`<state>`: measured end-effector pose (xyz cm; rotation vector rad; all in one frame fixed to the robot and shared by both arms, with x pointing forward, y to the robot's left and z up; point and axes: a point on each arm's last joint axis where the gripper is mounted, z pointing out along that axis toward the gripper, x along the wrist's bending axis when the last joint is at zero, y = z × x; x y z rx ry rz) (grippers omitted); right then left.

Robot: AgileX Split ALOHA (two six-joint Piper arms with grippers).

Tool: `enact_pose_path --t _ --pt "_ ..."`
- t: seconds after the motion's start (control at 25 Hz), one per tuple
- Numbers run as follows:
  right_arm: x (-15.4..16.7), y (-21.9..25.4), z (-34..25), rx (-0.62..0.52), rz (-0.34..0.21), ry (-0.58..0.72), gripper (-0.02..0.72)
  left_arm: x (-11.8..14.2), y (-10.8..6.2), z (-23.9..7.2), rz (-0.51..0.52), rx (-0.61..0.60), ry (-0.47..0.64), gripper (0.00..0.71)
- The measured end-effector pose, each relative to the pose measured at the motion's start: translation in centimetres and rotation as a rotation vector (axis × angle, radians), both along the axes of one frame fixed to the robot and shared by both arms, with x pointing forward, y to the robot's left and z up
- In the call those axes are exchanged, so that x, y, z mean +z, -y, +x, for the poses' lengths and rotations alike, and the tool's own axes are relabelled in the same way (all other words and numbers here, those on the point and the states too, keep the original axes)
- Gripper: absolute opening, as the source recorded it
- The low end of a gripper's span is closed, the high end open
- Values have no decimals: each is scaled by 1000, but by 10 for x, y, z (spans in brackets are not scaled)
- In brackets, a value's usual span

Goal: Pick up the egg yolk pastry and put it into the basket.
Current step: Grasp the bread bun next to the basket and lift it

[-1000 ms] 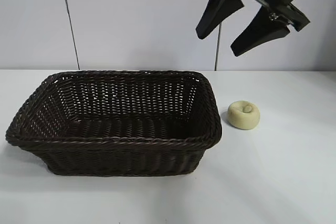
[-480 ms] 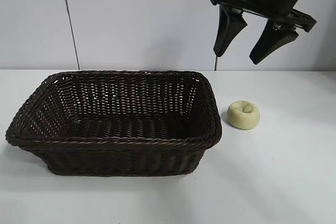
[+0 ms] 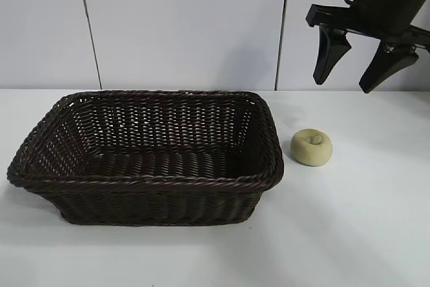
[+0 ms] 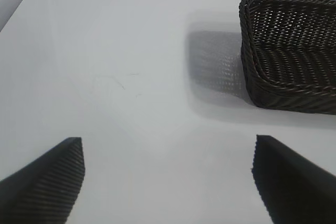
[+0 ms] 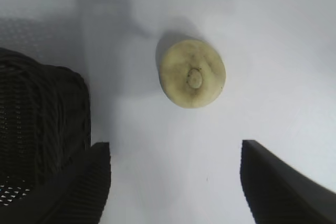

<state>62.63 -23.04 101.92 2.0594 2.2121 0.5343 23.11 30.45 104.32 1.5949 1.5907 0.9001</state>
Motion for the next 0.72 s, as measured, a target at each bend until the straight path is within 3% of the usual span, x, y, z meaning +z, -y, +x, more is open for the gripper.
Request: enact_pose_path --t 0.72 --pt "-91 -8 35 -79 7 -43 503 0 0 0 0 0 0 631"
